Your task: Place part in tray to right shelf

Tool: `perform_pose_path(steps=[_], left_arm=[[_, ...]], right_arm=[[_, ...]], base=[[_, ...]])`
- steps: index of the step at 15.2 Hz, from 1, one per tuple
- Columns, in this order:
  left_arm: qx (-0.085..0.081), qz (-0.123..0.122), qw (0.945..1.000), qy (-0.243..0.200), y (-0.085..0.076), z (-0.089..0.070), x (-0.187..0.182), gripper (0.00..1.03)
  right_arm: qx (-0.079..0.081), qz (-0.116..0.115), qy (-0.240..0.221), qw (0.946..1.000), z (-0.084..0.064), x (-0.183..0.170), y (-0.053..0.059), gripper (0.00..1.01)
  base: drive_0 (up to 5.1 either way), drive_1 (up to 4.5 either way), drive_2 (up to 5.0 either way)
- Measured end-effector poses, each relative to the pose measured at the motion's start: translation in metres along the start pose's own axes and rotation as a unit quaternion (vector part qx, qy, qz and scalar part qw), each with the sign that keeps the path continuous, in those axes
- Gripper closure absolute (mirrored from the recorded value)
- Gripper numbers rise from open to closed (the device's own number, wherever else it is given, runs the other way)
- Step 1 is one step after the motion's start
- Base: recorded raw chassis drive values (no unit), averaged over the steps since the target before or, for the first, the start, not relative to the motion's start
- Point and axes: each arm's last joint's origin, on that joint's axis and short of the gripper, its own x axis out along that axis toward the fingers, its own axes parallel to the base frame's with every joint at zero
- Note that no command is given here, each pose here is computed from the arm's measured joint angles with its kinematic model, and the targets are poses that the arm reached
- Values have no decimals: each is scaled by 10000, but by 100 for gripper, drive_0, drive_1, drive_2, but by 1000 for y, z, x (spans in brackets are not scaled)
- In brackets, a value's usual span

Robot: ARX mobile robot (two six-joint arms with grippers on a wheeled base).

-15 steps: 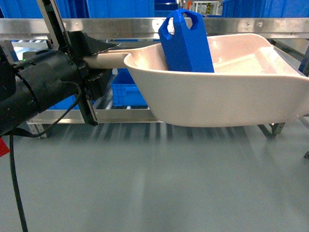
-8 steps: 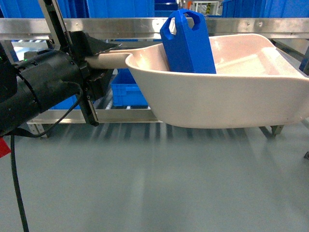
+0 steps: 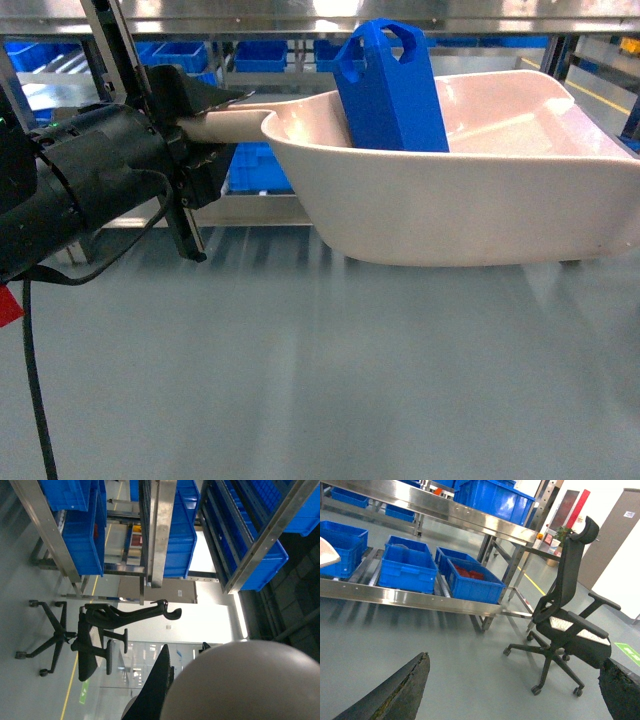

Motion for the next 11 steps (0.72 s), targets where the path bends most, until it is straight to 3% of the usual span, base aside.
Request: perform_pose_path(steps=[11], left_arm=[[0, 2, 10000, 0, 0, 0, 0, 90]], right_arm=[[-1, 1, 2, 10000, 0, 0, 0, 3]], base=[[0, 0, 0]])
